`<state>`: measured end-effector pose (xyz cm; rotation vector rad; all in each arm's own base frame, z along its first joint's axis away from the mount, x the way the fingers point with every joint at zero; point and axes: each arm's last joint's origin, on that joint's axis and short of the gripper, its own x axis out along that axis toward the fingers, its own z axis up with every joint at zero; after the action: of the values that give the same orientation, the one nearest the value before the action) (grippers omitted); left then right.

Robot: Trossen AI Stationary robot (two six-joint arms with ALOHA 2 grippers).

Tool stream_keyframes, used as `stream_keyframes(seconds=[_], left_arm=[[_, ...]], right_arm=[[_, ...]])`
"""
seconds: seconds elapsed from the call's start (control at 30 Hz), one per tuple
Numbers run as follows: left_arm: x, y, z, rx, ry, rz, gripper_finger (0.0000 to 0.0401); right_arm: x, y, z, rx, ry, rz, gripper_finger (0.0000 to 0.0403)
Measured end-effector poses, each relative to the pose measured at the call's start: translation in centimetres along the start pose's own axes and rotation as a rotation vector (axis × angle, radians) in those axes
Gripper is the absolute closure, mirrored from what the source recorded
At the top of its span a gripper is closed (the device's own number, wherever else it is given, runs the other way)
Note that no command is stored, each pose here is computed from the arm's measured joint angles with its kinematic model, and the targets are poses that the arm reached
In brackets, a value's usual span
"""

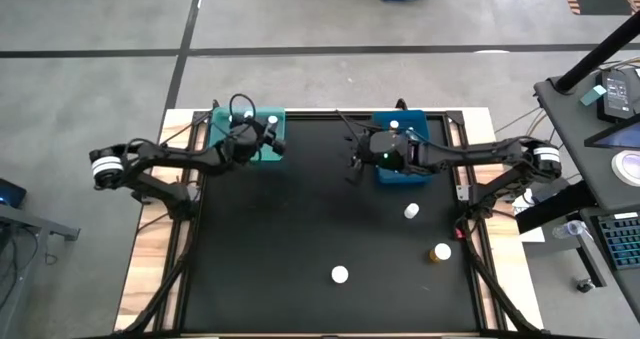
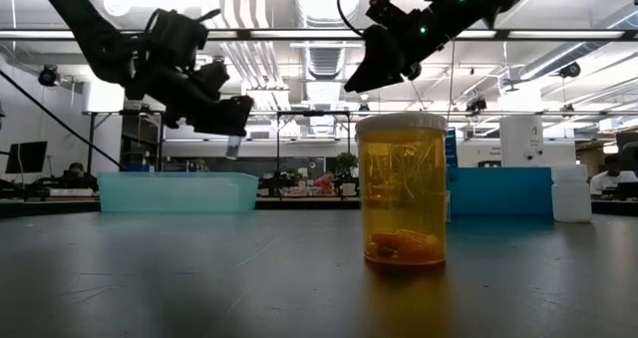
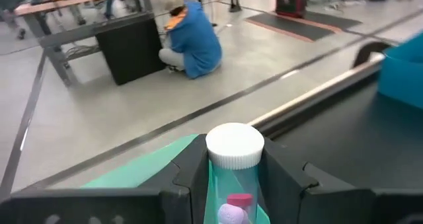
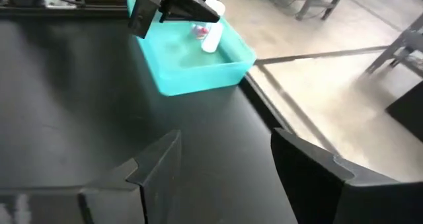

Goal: Pick and place medicine bottles into bin by pill shape (circle, oval)
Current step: Put the blue capsule bottle into the light blue bin

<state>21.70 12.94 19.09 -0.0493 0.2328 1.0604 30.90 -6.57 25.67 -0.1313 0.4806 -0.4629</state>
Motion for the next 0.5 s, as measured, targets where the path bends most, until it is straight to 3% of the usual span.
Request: stream_keyframes(seconds=[0.5], left_arm=[[4.6,1.5,-3.9,-0.088,0.038,0.125,0.0309]], right_arm=[[0.5,-1.4,-0.5,-0.002,0.022,-0.032,0.0179]])
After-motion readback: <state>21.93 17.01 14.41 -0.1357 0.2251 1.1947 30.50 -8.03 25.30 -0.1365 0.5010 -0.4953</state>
